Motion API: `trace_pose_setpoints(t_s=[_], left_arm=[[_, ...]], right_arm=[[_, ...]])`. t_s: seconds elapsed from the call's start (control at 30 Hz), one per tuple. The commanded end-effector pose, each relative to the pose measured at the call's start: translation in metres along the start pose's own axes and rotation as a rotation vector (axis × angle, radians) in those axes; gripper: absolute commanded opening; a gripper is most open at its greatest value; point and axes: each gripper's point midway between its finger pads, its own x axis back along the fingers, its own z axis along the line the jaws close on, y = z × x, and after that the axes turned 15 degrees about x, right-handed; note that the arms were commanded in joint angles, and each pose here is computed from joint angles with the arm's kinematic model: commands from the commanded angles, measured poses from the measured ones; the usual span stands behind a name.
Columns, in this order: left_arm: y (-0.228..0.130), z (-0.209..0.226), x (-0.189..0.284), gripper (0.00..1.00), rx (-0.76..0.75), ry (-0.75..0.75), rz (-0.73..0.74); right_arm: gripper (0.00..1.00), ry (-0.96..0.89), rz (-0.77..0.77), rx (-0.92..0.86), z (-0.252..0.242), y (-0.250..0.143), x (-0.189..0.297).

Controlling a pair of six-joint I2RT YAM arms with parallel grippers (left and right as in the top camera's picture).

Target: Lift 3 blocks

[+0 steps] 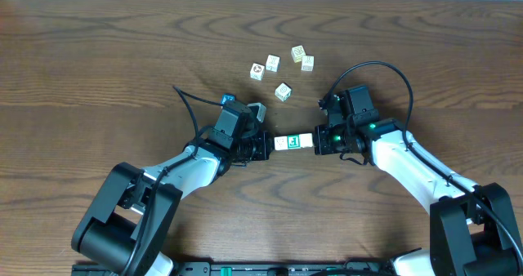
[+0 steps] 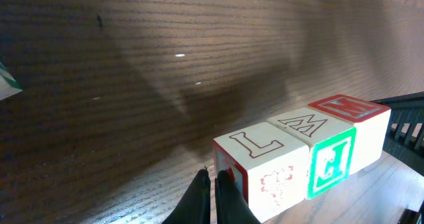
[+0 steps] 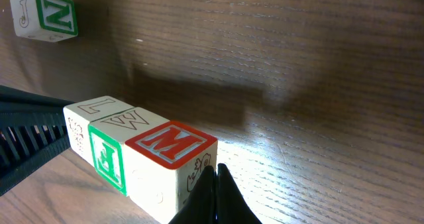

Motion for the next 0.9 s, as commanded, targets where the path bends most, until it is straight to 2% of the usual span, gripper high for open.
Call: trace_pose_setpoints(t_s=[0.0, 0.87], left_arm=[[-0.009, -0.037, -0.001, 0.07, -0.063, -0.113, 0.058], [-0.021, -0.036, -0.01, 0.07, -0.088, -0.071, 0.062]], right_arm=[[0.01, 0.148, 0.019, 0.039, 0.038, -0.005, -0.005], [0.01, 0.147, 0.025, 0.037, 0.036, -0.014, -0.01]])
